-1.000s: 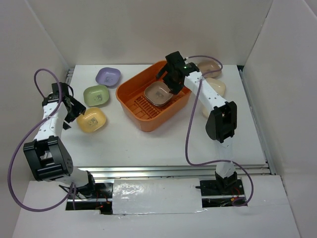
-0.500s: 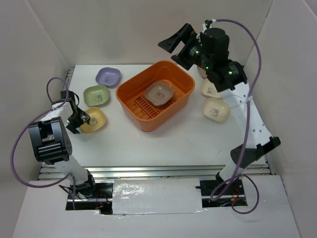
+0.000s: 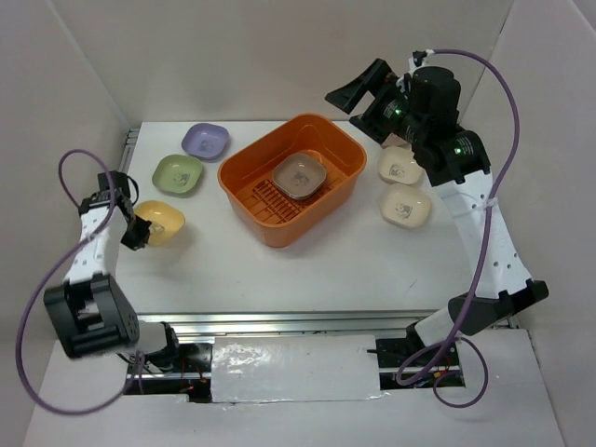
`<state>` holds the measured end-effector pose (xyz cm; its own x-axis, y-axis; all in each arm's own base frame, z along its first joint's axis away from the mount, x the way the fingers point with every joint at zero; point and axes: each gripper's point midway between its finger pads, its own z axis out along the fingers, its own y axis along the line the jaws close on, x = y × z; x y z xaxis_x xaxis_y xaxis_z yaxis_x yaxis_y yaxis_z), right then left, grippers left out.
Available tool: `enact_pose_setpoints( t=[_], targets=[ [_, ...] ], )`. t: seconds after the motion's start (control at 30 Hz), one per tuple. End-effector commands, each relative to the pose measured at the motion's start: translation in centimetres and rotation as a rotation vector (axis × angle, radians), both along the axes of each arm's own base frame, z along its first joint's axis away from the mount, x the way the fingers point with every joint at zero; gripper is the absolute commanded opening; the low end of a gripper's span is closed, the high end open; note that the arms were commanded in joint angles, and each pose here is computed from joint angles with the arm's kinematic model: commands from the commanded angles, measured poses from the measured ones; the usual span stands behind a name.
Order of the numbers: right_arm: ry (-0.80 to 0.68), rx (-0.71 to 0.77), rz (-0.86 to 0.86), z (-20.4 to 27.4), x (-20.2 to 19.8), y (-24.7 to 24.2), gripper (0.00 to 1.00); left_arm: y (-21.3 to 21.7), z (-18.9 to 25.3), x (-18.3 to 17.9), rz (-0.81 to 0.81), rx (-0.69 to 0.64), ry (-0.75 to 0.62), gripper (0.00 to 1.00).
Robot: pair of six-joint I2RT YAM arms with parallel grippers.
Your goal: Place the plates into the plastic bin on the countertop
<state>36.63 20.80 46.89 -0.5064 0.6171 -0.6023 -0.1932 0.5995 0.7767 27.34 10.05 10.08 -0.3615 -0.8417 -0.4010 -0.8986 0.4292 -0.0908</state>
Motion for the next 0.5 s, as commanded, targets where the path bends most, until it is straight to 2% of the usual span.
enact_pose_setpoints(
  t=[0.0,0.03,0.13,0.17,0.23,0.27,0.33,0.37,0.4,0.43,0.47],
  targets=[
    [-0.076,0.017,-0.026,3.1,-1.7,-2.4,1.00,-1.2,5.7,-3.2,0.009,0.030,-0.118,0.00],
    [-0.083,0.020,-0.033,3.3,-1.9,-2.7,1.00,-1.8,8.6,-2.7,-0.016,0.034,-0.239,0.00],
    [-0.067,0.009,-0.095,2.8,-0.7,-4.6,1.00,-4.6,13.1,0.1,-0.105,-0.057,-0.438,0.00],
    [-0.053,0.005,-0.118,2.4,-0.2,-5.4,1.00,-5.2,16.1,1.6,-0.135,-0.068,-0.520,0.00],
    [0.008,-0.008,-0.189,0.0,1.7,-7.7,1.00,-7.8,17.8,5.0,-0.187,-0.130,-0.572,0.00],
    [0.055,-0.024,-0.230,-1.9,2.5,-8.7,1.00,-10.0,20.6,6.6,-0.233,-0.157,-0.648,0.00],
    [0.122,-0.033,-0.322,-4.5,3.8,-11.5,1.00,-12.4,23.3,10.1,-0.271,-0.176,-0.705,0.00],
    [0.149,-0.034,-0.354,-5.7,4.1,-12.6,1.00,-13.9,24.1,11.2,-0.298,-0.189,-0.717,0.00],
    [0.188,-0.036,-0.404,-7.8,4.5,-14.5,1.00,-16.8,22.9,13.1,-0.320,-0.214,-0.679,0.00],
    [0.205,-0.034,-0.427,-8.8,4.6,-15.3,1.00,-18.5,24.8,14.3,-0.344,-0.235,-0.723,0.00],
    [0.253,-0.039,-0.466,-11.2,4.7,-16.9,1.00,-21.2,24.9,15.0,-0.367,-0.280,-0.727,0.00]
  ],
)
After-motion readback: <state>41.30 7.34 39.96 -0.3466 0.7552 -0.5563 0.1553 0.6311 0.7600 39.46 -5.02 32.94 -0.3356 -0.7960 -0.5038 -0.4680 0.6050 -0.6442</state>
